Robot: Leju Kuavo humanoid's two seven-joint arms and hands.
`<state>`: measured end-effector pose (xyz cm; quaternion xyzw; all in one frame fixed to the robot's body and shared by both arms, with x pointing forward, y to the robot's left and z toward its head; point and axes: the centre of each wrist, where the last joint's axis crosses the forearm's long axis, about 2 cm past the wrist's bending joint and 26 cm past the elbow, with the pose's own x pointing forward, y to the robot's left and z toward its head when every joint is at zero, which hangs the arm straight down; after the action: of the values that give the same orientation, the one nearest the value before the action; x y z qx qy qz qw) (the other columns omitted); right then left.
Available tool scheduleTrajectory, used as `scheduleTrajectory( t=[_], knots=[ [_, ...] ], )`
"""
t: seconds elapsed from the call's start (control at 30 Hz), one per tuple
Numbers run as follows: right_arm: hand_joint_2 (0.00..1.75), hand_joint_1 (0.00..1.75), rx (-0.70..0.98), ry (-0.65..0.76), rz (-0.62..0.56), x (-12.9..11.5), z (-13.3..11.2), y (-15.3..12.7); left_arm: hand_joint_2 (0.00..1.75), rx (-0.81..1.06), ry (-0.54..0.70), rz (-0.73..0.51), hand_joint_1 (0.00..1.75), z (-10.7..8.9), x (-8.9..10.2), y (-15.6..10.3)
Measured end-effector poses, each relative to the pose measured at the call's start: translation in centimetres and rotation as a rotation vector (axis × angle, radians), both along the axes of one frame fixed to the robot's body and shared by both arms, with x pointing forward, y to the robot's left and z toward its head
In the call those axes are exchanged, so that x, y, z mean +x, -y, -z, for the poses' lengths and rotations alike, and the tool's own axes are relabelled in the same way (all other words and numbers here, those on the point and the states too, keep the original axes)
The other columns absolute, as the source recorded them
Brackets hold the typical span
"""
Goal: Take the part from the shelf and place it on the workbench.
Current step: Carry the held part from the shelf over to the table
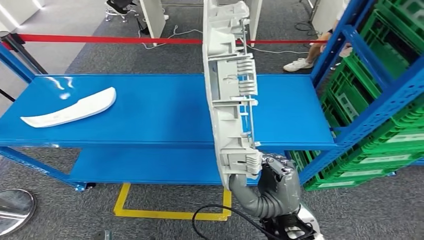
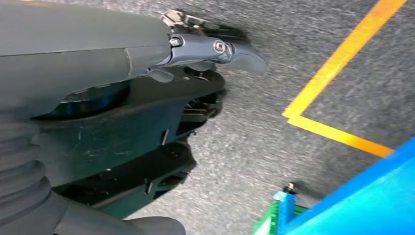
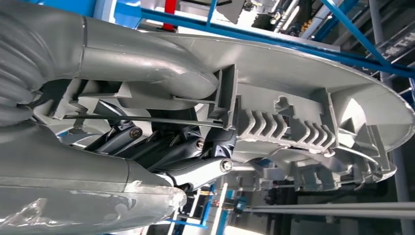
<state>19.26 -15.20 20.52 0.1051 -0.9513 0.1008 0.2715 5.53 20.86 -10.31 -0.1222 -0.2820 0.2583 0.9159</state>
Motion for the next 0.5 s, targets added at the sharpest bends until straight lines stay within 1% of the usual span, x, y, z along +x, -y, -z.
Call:
scheduleTrajectory(
  t=[0.27, 0.5],
  knots=[
    [1.75, 1.75, -0.004, -0.004, -0.006, 0.04, 0.03, -0.03, 1.75, 0.015, -0.022, 0.011, 0.0, 0.02, 0.03, -0.13],
    [1.75, 1.75, -0.006, -0.006, -0.006, 0.03, 0.06, -0.04, 1.75, 0.018, -0.017, 0.015, 0.0, -0.04, 0.36, -0.04]
  ],
)
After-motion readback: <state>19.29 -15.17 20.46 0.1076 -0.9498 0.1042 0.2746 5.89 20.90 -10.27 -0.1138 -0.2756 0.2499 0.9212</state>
